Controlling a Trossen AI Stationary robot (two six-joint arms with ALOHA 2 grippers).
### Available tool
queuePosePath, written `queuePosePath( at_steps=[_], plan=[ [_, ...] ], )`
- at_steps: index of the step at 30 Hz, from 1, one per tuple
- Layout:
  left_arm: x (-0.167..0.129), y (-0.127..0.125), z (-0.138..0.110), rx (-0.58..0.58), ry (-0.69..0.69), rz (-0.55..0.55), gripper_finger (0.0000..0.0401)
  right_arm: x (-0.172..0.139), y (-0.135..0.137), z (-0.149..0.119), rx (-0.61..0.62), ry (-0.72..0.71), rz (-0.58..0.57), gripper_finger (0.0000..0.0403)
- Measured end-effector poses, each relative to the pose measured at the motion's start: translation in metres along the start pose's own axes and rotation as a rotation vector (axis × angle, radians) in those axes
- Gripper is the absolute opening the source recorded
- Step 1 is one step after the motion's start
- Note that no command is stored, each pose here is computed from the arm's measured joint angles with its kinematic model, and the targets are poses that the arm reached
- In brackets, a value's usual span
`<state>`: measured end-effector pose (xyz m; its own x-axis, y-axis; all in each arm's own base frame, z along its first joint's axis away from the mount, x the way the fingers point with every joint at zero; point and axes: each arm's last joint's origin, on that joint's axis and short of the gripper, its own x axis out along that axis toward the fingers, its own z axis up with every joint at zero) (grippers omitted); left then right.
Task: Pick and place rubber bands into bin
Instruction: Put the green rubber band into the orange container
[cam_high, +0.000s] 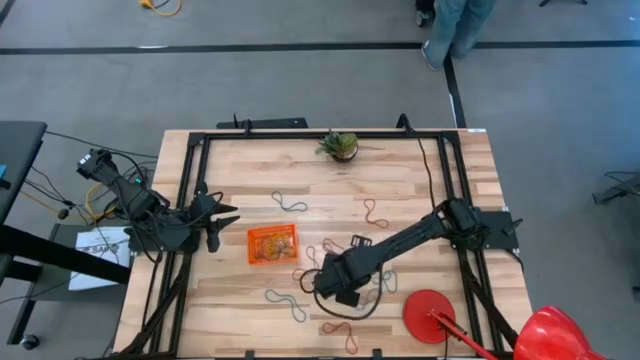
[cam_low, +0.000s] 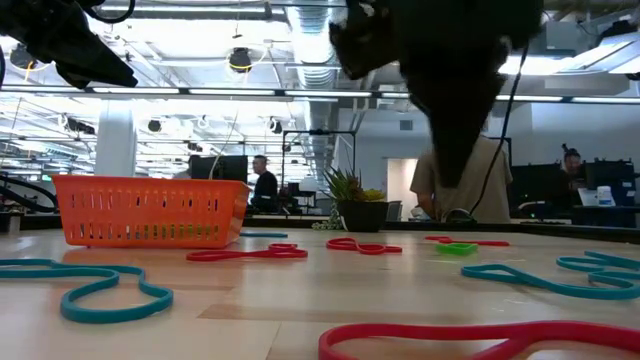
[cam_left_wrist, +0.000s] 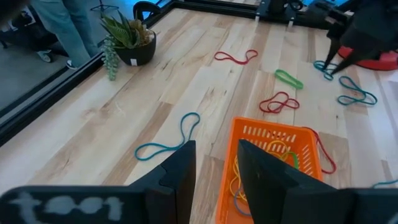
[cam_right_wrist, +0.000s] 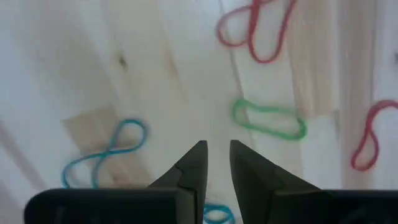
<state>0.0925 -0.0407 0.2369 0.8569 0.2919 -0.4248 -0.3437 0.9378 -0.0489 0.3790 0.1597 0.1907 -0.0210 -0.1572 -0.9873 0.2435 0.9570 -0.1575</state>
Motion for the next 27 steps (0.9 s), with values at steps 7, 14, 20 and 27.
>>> queuePosePath(
  at_steps=[7,14,20,27],
  plan=[
    [0.000,0.000,0.000,-0.001,0.008,-0.012,0.0106,0.030,-0.019,-0.002,0.028,0.052,-0.068,0.0064],
    [0.000,0.000,0.000,0.000,0.010,-0.014,0.0106,0.057,-0.041,-0.011,0.054,0.187,-0.110,0.0064],
    [0.000,0.000,0.000,0.000,0.009,-0.014,0.0106,0.042,-0.047,-0.023,-0.009,0.174,-0.085,0.0064],
    [0.000,0.000,-0.001,0.004,0.016,-0.015,0.0106,-0.010,-0.067,-0.052,-0.081,-0.167,-0.043,0.0064]
  ],
)
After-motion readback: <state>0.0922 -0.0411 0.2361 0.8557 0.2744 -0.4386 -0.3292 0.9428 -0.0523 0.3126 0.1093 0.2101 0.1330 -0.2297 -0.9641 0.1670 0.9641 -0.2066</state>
